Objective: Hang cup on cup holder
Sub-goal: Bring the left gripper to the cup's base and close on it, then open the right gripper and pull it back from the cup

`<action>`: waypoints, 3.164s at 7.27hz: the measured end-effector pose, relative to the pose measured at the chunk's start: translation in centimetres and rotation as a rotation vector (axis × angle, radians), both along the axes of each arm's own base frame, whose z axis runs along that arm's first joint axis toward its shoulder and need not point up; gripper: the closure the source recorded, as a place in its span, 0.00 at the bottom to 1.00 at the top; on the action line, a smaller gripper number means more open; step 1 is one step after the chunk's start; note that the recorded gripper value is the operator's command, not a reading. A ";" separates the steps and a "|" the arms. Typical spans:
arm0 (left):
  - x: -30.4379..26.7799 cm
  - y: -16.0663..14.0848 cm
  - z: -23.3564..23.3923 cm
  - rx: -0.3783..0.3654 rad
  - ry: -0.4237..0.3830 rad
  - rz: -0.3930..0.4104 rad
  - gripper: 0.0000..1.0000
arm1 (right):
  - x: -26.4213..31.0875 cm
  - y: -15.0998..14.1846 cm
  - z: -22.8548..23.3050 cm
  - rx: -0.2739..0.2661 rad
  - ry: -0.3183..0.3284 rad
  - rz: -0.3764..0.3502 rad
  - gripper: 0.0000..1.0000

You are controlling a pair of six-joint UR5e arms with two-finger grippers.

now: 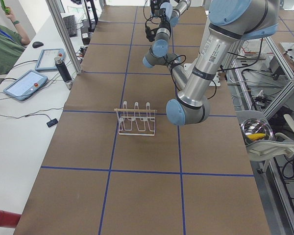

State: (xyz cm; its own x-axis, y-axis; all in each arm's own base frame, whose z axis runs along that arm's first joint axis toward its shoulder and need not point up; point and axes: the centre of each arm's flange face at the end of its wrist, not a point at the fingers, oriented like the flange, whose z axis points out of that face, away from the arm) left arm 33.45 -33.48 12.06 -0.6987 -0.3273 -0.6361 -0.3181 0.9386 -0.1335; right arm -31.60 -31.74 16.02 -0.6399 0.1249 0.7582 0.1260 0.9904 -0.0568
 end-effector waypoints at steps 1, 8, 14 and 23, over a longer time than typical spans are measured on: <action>0.2 0.2 0.0 0.001 0.000 0.004 0.02 | 0.0 0.1 0.0 0.003 0.002 -0.004 1.00; 0.7 0.5 -0.3 0.007 0.005 0.012 0.38 | 0.1 0.3 0.0 0.013 -0.002 -0.012 1.00; 0.6 0.5 -0.3 0.009 0.006 0.011 1.00 | -0.3 1.0 0.5 0.025 -0.021 -0.026 0.00; -0.6 -2.1 -0.7 -0.068 -0.046 -0.133 1.00 | 9.7 -4.9 10.7 0.010 0.080 0.256 0.00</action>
